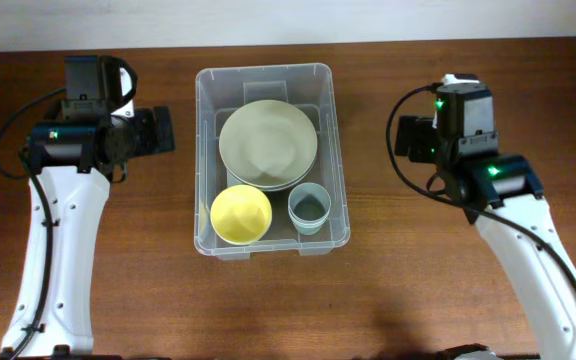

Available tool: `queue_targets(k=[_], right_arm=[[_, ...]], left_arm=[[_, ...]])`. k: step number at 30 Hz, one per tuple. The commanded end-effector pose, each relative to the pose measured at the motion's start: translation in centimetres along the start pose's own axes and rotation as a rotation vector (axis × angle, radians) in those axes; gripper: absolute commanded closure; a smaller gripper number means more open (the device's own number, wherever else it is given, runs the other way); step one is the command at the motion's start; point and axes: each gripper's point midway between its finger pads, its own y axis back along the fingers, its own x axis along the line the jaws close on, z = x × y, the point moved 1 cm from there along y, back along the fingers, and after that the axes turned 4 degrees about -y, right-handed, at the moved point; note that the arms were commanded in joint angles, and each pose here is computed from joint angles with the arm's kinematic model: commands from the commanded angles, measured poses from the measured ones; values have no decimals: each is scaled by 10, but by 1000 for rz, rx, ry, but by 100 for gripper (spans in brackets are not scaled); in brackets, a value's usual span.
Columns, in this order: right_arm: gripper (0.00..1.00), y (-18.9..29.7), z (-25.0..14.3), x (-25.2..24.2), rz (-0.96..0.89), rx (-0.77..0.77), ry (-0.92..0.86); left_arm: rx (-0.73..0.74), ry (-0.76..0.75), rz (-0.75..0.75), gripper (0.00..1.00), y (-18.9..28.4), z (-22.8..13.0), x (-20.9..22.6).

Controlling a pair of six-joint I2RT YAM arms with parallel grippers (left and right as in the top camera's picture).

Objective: Pack container

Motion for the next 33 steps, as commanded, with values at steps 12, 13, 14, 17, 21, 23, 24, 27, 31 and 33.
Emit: queue_targets(k=[12,13,14,17,21,23,24,27,31,33], right_arm=[[1,116,-5,-36,41,-245,-125],[1,121,-14,-40,44,-255,-128],[1,123,-21,-42,46,-260,-129],[1,124,-51,-50,48,-262,-130],[1,121,-92,-60,47,-228,-176],[1,122,-108,-64,47,-219,-196],[1,123,-112,-66,48,-224,-197],[1,127,-116,-69,50,-244,-203],[1,127,-116,-68,55,-241,-202],[1,127,-117,-68,54,-241,-202]], left_arm=[[-209,-86,-58,0,59,-35,-2],[-240,-99,-60,0,62,-44,-2],[-262,-114,-68,0,65,-51,-3],[-326,-120,-82,0,73,-77,-5],[-378,-110,-82,0,83,-112,-3],[-404,-96,-83,0,88,-125,-2],[-416,-96,-82,0,90,-130,-2],[-446,-95,-81,0,94,-139,-1],[-448,-94,-81,0,94,-139,-1],[-448,-94,-81,0,94,-139,-1]])
